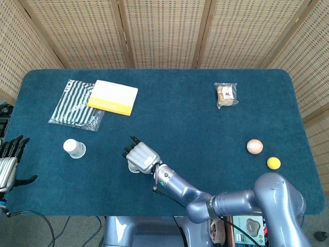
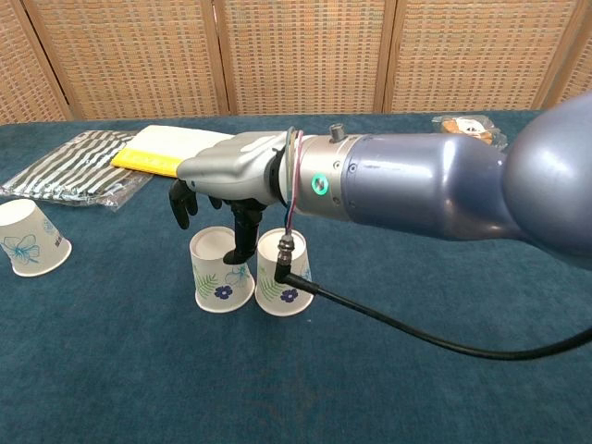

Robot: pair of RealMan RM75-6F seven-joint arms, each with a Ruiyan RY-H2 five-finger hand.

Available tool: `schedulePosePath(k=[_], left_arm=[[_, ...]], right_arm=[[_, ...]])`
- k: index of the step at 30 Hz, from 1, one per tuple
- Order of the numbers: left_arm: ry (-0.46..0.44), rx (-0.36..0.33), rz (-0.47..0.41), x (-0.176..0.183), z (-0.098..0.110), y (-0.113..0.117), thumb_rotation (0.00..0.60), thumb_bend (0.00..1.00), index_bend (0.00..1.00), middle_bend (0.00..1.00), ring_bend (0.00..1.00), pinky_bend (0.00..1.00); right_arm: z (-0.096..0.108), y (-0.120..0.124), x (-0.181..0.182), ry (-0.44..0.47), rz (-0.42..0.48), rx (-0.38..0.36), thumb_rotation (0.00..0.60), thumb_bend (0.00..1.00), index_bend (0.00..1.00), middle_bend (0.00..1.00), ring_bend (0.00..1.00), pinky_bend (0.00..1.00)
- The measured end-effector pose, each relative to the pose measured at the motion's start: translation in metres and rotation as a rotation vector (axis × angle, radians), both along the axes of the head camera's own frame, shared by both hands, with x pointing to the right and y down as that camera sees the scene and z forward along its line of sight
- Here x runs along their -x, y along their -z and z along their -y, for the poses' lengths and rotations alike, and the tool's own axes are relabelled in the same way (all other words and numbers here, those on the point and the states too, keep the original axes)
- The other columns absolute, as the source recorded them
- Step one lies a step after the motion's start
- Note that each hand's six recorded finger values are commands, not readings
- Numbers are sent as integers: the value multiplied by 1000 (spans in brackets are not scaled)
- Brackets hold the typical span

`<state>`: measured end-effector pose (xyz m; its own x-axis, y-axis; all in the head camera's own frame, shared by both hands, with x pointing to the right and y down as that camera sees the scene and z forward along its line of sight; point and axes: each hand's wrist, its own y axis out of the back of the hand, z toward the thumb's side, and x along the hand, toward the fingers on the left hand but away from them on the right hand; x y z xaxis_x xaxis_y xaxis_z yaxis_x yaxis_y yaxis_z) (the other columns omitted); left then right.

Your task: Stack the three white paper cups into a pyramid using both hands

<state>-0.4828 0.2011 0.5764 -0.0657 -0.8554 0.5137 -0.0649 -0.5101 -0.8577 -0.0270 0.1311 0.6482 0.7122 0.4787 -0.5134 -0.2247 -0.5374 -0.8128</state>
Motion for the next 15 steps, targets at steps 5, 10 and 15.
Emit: schedulePosePath(k=[5, 10, 15], left_arm=[[3, -4, -1, 1, 1, 1, 600, 68, 0, 0, 0, 0], [2, 1, 2, 1, 0, -1, 600, 68, 0, 0, 0, 0], [-4, 6, -4, 1, 1, -3, 600, 68, 0, 0, 0, 0]], right_arm=[[14, 20, -14, -3, 19, -65, 600, 436, 319, 315, 305, 46], [40, 50, -47, -30, 29, -160, 600, 314, 319, 318, 305, 46], [75, 80, -101, -81, 8, -299, 600, 144, 263, 246, 243, 38]])
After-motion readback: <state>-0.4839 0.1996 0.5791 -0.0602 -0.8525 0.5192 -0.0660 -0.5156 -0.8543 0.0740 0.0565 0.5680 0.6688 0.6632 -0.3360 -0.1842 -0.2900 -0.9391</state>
